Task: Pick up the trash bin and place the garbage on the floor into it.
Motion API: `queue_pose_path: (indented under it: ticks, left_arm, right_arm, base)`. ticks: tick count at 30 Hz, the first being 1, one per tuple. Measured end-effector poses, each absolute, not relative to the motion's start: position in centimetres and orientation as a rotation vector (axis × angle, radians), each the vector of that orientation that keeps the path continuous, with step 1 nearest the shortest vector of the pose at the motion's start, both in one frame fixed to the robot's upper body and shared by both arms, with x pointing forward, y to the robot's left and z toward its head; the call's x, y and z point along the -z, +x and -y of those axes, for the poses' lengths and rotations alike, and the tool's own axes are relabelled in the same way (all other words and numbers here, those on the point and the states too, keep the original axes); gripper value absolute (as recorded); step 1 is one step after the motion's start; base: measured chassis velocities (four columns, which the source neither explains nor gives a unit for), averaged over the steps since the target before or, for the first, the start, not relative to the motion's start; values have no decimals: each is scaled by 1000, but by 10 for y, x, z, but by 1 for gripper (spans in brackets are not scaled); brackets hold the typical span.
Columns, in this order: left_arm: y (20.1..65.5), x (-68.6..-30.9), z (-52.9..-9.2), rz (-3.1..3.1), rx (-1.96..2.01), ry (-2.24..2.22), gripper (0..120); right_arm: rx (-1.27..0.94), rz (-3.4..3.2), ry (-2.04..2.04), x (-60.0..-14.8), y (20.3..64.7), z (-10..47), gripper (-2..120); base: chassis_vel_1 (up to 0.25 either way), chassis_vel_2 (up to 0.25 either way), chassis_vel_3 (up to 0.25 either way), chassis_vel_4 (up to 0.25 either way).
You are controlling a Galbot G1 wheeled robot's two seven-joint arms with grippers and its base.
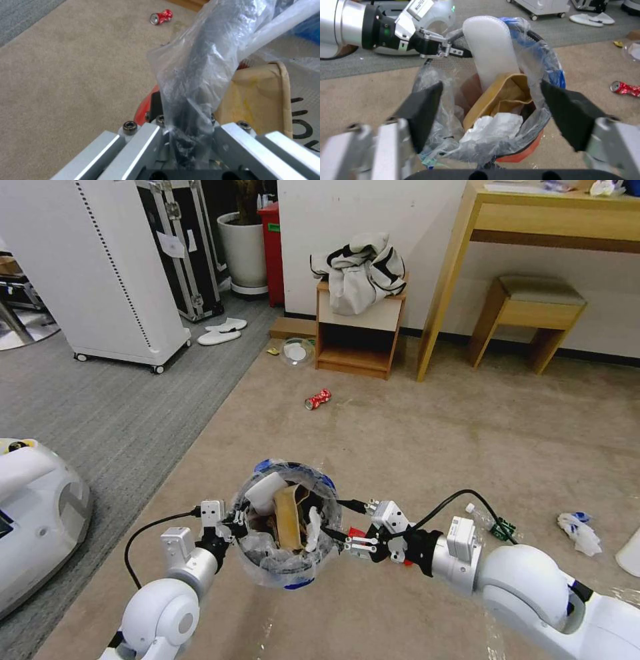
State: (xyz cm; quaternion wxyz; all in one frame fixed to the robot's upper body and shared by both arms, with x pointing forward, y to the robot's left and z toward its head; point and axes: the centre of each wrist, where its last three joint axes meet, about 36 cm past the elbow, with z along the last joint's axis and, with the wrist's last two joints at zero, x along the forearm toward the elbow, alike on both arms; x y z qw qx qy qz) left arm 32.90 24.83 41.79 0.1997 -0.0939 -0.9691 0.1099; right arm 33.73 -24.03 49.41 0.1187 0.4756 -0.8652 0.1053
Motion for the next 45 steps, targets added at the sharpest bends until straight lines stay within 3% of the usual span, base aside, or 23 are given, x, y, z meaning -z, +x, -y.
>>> queue_pose_path:
  ticks: [2, 7, 29, 45]
  left_arm:
    - [329, -418, -248, 2710, -307, -264, 1]
    - [329, -418, -248, 2710, -309, -264, 1]
    - [334, -410, -261, 2715, -307, -188, 1]
    - [341, -407, -267, 2713, -306, -174, 1]
  right_arm:
    - [-310, 2527, 1396, -495, 337, 240, 94]
    - [-311, 2528, 1400, -496, 337, 241, 100]
    - [-330, 2602, 1283, -508, 339, 270, 100]
    - [-211, 2781, 918, -464, 339, 316, 100]
  base:
    - [0, 0, 0, 0]
    - [0, 0, 0, 0]
    - [0, 0, 0, 0]
    - [0, 0, 0, 0]
